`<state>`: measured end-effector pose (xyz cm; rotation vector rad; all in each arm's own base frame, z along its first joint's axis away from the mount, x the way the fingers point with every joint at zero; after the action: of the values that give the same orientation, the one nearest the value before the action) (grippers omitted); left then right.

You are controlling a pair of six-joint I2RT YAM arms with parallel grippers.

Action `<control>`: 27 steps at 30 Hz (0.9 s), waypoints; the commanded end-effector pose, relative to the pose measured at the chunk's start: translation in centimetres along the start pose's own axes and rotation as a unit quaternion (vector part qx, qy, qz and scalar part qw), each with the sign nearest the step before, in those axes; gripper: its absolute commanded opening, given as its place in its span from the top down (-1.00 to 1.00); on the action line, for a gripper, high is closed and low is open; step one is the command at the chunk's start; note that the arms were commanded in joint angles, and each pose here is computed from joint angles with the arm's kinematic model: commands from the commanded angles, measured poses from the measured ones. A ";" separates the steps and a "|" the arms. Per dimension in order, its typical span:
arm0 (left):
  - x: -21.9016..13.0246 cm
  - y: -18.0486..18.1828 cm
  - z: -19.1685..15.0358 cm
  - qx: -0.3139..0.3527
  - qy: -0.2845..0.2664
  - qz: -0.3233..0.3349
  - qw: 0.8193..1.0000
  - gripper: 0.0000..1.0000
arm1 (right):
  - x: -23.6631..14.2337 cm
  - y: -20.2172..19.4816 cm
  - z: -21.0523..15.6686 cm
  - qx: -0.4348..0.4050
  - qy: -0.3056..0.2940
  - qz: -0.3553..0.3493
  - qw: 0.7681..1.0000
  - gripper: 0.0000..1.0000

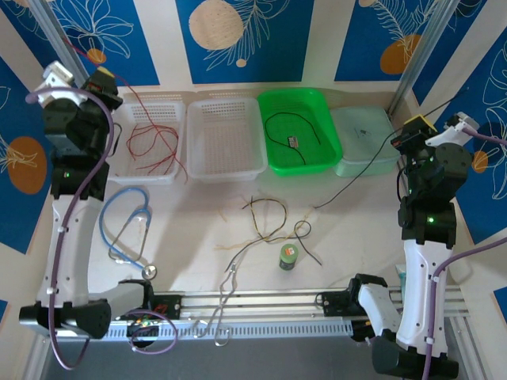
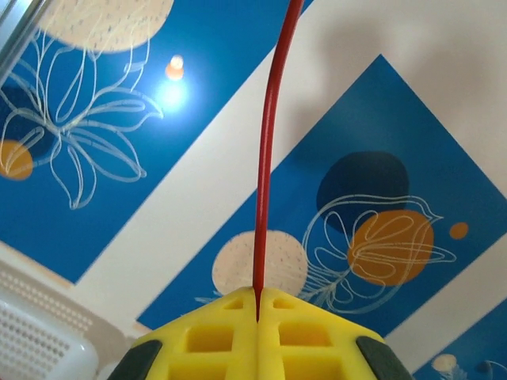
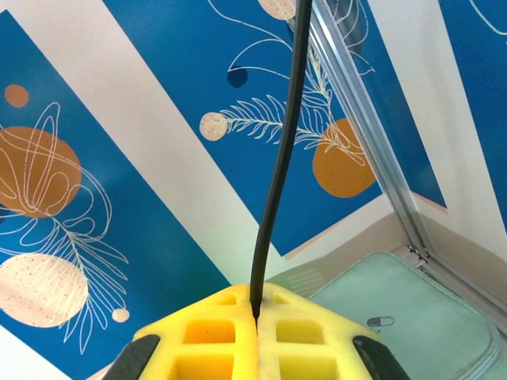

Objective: Untangle the cables

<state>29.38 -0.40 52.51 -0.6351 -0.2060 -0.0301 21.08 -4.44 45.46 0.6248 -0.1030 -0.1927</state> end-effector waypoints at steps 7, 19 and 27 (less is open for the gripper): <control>4.7 -3.7 5.3 0.132 -0.079 -0.004 0.988 1.00 | 0.7 1.4 1.1 0.006 -0.002 0.036 0.999 1.00; 7.7 -3.9 6.8 0.272 -0.097 0.048 0.956 1.00 | 0.8 1.8 1.6 0.014 0.002 0.038 0.999 1.00; 11.1 1.7 -0.7 0.297 0.010 0.110 0.948 1.00 | 0.5 2.4 2.3 0.012 -0.004 0.046 0.999 1.00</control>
<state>38.03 0.77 57.20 -0.0942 -0.2363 0.1910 22.10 -4.06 47.41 0.6407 -0.1072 -0.1243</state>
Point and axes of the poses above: each hand's point on the last joint's axis, 136 mm out from that joint toward the fingers, its own x axis out along the fingers, its own y axis along the line the jaws close on, z = x × y, the point moved 8 cm from there along -x, back along the fingers, and after that the axes turned 5 degrees about x, right-handed, at the moved point
